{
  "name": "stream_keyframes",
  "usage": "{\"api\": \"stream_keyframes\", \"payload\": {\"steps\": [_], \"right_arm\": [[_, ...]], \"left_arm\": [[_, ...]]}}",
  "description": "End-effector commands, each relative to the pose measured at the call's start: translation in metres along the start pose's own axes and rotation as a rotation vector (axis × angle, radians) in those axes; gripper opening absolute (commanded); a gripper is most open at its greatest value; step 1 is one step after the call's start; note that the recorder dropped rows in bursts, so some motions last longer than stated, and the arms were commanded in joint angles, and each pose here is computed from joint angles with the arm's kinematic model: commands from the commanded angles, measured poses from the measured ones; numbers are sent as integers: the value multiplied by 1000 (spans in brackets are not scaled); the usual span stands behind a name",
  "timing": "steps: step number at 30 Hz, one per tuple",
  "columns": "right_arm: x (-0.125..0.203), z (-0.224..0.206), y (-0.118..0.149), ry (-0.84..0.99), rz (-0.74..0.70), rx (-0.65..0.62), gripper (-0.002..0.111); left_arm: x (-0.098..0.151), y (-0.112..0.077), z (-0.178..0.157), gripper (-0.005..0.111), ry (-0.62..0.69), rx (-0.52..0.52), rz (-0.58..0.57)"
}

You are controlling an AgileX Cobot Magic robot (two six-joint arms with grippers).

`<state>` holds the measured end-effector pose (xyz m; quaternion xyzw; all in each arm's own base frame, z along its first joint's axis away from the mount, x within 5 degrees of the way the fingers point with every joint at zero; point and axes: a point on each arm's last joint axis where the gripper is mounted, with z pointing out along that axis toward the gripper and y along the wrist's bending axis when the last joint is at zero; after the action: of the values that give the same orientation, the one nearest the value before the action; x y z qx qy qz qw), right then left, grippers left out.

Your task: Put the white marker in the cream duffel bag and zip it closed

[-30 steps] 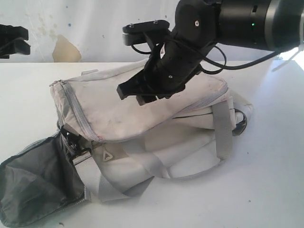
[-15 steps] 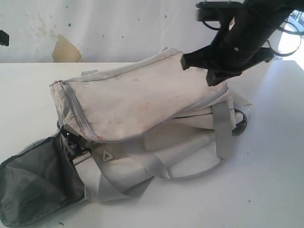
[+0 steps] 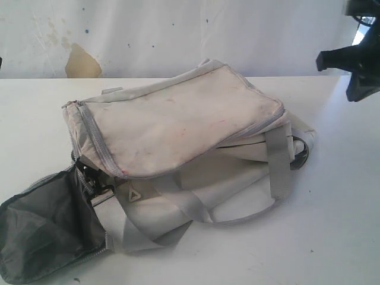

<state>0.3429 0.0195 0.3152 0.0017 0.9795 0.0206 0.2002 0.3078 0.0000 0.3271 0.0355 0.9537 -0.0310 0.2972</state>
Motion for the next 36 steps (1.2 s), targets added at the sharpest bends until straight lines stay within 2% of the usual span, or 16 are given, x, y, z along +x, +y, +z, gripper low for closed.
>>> {"api": "stream_keyframes", "payload": {"steps": [1, 10, 21, 25, 30, 36], "right_arm": [[3, -4, -14, 22, -5, 10, 0], [14, -45, -12, -46, -45, 6, 0], [54, -146, -10, -322, -85, 12, 0], [78, -184, -9, -431, -95, 15, 0], [128, -217, -9, -555, -126, 32, 0], [194, -239, -11, -700, -134, 57, 0]], "left_arm": [[2, 0, -12, 0, -26, -11, 1], [6, -3, -51, 0, -112, -32, 19], [33, -15, -149, 0, -383, -50, 34], [53, -20, -190, 0, -508, -60, 45], [90, -28, -241, 0, -680, -74, 60], [139, -35, -280, 0, -783, -89, 77]]}}
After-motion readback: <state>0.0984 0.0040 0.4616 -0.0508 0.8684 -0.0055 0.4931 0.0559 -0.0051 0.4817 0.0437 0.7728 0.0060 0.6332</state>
